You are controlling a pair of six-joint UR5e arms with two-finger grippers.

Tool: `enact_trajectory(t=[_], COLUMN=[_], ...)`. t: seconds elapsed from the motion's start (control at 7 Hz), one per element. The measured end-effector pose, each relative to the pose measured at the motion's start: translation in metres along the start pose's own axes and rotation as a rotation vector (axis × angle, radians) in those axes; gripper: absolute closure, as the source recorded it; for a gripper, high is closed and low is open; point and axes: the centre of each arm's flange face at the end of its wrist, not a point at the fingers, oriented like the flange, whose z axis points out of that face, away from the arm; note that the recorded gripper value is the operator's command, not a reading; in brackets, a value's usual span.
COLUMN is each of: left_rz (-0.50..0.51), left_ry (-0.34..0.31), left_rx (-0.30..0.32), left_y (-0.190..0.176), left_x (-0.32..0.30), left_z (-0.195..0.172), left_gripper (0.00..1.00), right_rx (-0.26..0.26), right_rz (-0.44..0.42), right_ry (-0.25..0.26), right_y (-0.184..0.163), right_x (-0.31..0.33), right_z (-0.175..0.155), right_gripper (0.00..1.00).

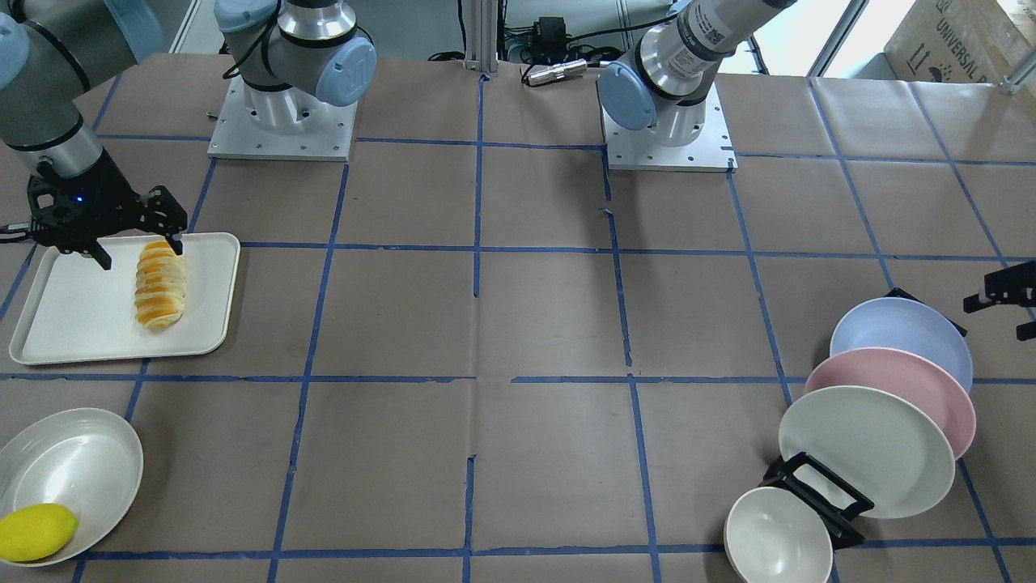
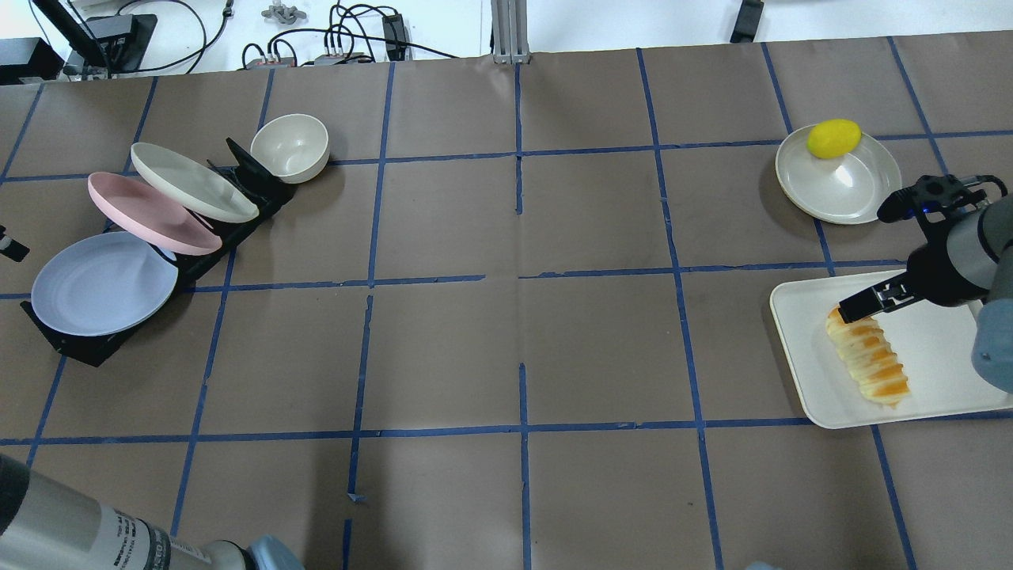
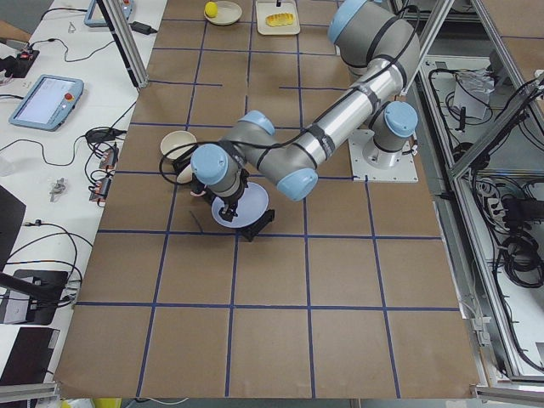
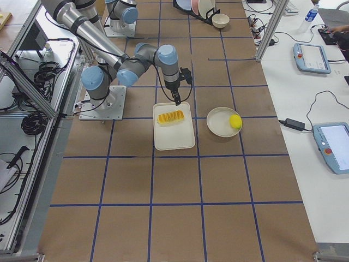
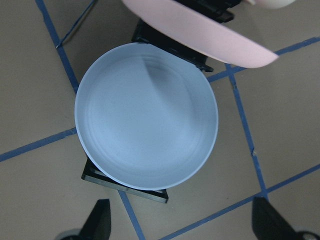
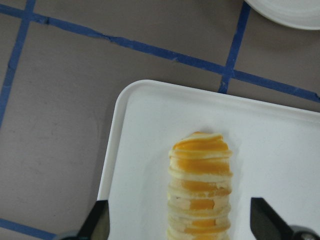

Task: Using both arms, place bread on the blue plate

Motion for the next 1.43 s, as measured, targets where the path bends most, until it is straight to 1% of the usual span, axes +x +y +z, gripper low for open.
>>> enact_trajectory(t=[0.29,0.43,0.57,0.71,0.86,1.0,1.14,1.43], left_rz=[0.009,0.019,0.029,0.035,0.037,0.04,0.044,0.046], left_ry=[0.015,0.028,0.035,0.04,0.043,0.045,0.045,0.036], left_rx=[-0.015,-0.029,-0.04,-0.047,-0.052,-0.054,-0.054,-0.051], left_y=[-0.028,-0.041,-0.051,-0.056,-0.056,-0.056,-0.056,-0.055], left_x=[-0.044,-0.05,-0.051,-0.051,-0.05,-0.05,-0.051,-0.051], left_z=[0.04,0.06,0.072,0.079,0.082,0.083,0.083,0.077], left_gripper=[0.05,0.11,0.25,0.51,0.7,0.82,0.87,0.87], right_rx=[-0.024,-0.035,-0.05,-0.069,-0.09,-0.109,-0.122,-0.147], right_rz=[-0.03,-0.031,-0.03,-0.029,-0.027,-0.027,-0.027,-0.022], right_ry=[-0.037,-0.051,-0.064,-0.077,-0.086,-0.085,-0.082,-0.08], right_y=[-0.001,-0.001,0.001,0.005,0.01,0.014,0.017,0.021], right_x=[0.022,0.028,0.03,0.028,0.025,0.022,0.021,0.02], right_z=[0.055,0.075,0.087,0.096,0.102,0.105,0.106,0.102], right_gripper=[0.01,0.01,0.01,0.01,0.01,0.01,0.01,0.01])
